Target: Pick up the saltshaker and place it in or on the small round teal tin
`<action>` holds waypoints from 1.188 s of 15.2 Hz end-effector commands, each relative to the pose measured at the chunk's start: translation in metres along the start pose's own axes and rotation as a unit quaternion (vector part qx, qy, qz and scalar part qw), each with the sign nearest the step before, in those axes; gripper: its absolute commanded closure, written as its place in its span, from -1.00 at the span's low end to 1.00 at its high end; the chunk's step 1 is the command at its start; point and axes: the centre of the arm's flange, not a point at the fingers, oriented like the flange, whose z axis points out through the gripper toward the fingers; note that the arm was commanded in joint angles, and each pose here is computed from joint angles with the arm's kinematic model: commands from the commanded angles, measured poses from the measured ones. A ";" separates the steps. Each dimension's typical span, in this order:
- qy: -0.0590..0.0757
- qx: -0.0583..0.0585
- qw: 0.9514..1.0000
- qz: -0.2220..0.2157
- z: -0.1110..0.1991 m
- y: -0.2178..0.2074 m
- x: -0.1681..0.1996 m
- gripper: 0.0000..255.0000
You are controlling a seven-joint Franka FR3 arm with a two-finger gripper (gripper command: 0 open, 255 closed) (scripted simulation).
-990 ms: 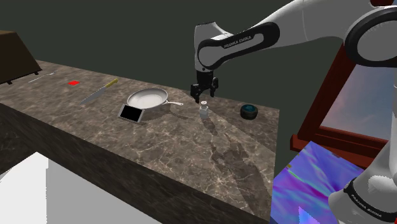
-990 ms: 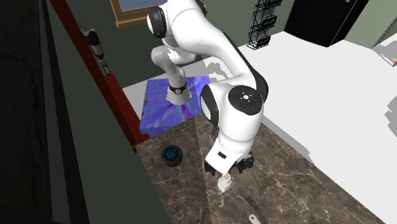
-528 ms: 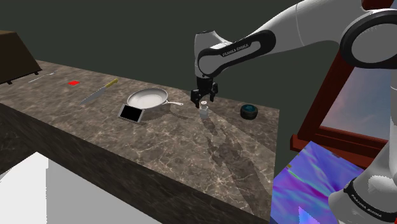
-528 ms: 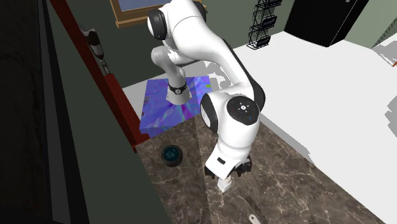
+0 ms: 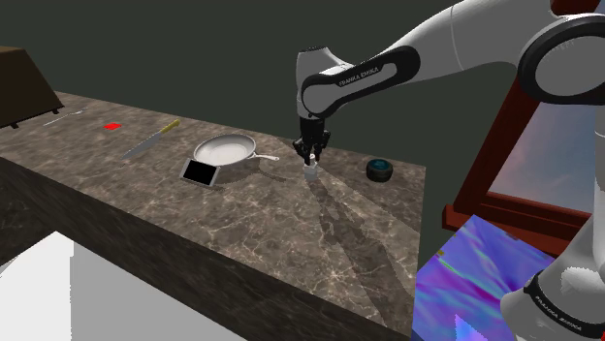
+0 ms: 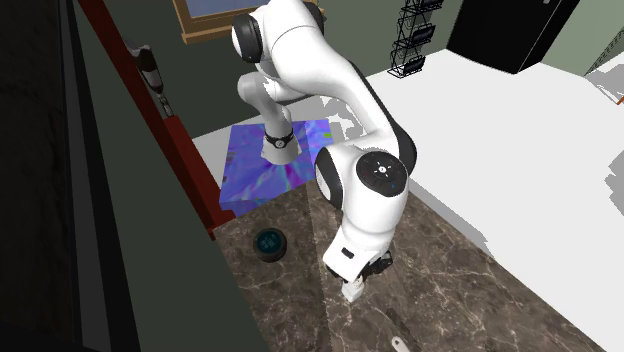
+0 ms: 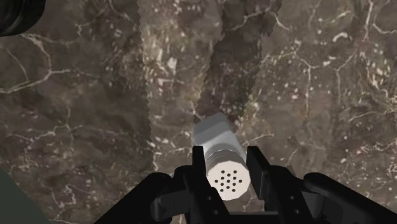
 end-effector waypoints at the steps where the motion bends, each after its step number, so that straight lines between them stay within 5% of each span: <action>1: 0.000 0.000 1.000 0.000 0.000 0.000 0.000 1.00; 7: 0.000 0.000 1.000 0.000 0.000 0.000 0.000 1.00; 18: 0.000 0.000 1.000 0.000 -0.058 -0.001 0.001 1.00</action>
